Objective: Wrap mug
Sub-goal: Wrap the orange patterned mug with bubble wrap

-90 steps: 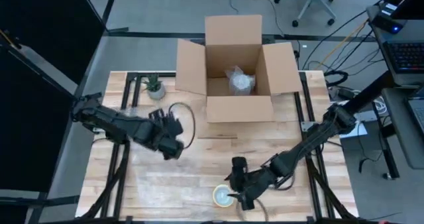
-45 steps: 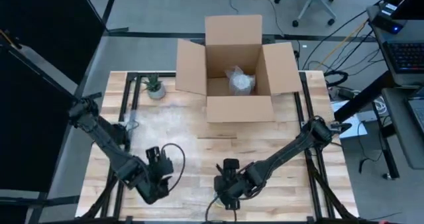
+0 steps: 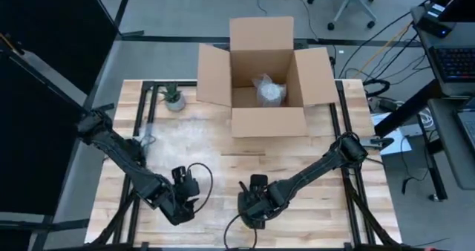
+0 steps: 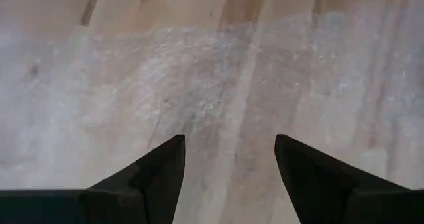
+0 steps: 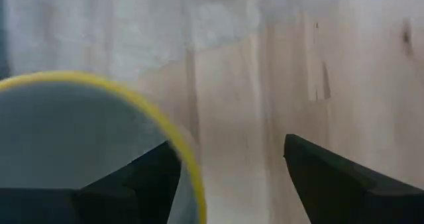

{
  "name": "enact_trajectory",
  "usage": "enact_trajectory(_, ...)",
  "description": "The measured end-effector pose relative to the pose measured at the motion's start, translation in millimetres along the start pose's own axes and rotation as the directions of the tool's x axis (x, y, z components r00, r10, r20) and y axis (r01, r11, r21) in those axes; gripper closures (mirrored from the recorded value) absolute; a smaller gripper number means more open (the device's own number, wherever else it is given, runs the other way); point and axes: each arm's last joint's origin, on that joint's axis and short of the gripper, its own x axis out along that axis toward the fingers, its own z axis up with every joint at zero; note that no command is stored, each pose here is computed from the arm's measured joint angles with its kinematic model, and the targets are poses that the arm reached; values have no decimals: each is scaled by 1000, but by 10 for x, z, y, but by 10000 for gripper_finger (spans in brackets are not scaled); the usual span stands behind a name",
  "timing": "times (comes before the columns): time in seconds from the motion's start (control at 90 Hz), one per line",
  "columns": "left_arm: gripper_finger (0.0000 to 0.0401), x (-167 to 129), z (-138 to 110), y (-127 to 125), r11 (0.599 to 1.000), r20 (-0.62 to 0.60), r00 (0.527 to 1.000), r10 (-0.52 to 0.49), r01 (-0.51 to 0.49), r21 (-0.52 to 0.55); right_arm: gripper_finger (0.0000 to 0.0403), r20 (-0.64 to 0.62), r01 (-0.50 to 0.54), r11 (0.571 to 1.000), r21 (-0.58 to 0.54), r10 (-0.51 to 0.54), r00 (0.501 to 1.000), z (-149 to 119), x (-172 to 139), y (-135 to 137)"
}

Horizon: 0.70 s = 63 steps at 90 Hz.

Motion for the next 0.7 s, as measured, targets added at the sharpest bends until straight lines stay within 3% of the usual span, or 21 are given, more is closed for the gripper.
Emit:
enact_trajectory(0.133,179,82,-16,29,1000,-2,1000,10,-10,-4,201,-79,14,1000,1,-14,997,-50,84,-28)
enact_trajectory(0.389,179,185,32,25,998,1,1000,15,-15,53,381,-136,33,998,-54,-41,990,-107,83,-51)
enact_trajectory(0.7,179,477,33,-36,996,-57,998,16,-11,88,392,-193,107,986,-124,-130,972,-214,-130,-140)
